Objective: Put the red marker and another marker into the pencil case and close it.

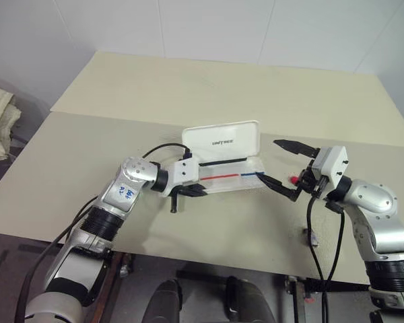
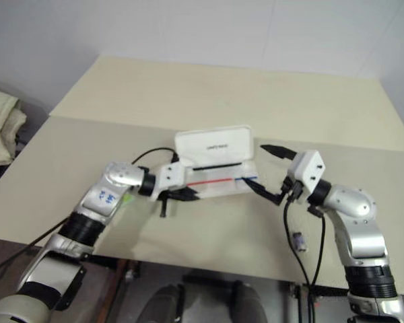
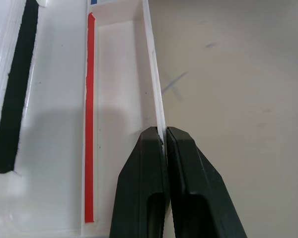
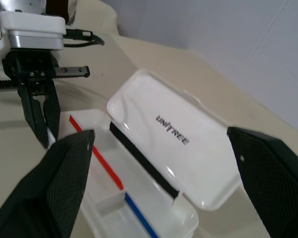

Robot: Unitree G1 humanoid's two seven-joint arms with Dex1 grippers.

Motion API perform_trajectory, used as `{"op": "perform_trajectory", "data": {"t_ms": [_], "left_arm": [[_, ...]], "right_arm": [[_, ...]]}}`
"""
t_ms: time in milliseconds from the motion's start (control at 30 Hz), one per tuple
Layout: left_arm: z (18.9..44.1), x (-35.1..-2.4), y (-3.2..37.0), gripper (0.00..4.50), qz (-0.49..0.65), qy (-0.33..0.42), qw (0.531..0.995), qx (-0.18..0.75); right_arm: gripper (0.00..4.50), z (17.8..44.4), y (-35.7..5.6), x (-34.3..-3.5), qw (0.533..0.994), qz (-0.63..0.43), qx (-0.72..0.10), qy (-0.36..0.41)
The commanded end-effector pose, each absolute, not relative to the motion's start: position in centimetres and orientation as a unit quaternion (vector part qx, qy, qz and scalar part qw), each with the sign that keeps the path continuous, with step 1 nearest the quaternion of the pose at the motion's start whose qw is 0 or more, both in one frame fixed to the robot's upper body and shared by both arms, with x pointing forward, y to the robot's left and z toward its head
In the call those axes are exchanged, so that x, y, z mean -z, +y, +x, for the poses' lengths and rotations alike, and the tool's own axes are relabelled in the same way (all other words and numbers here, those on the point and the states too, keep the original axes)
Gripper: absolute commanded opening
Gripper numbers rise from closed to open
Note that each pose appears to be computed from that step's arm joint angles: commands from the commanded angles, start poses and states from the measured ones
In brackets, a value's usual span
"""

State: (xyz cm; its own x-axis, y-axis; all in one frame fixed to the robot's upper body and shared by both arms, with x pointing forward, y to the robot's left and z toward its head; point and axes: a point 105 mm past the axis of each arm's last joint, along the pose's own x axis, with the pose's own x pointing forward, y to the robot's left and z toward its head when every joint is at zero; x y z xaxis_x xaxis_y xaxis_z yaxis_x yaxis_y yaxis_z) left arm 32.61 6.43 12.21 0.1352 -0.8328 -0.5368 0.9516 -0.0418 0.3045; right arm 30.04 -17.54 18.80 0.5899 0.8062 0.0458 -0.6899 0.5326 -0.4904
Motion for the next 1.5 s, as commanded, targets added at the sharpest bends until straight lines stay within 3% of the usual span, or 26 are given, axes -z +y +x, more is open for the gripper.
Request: {"op": "perform_trajectory", "data": {"t_ms": [33, 333, 800, 1000, 1267, 1500], "left_arm": [[31.5, -12.7, 6.2, 0.02, 0.322, 0.086, 0.667, 0.667], [30.5, -11.9, 7.0, 0.02, 0.333, 0.105, 0.648, 0.677], [31.4, -10.4, 7.8, 0.02, 0.352, 0.115, 0.634, 0.679], [31.2, -11.2, 6.6, 1.77, 0.310, 0.107, 0.653, 0.683], [27.9, -11.9, 7.0, 4.48, 0.260, 0.133, 0.612, 0.735], [27.2, -12.0, 7.7, 4.48, 0.247, 0.126, 0.615, 0.738]], "right_arm": [[4.50, 29.3, -19.6, -19.1, 0.871, -0.221, -0.421, -0.123], [4.50, 26.7, -23.1, -17.5, 0.875, -0.225, -0.424, -0.064], [4.50, 26.7, -20.6, -18.4, 0.867, -0.220, -0.440, -0.079], [4.50, 27.2, -19.9, -18.5, 0.865, -0.216, -0.444, -0.084], [4.50, 27.9, -19.2, -18.5, 0.861, -0.212, -0.454, -0.089], [4.50, 28.1, -19.0, -18.2, 0.855, -0.205, -0.471, -0.072]]}}
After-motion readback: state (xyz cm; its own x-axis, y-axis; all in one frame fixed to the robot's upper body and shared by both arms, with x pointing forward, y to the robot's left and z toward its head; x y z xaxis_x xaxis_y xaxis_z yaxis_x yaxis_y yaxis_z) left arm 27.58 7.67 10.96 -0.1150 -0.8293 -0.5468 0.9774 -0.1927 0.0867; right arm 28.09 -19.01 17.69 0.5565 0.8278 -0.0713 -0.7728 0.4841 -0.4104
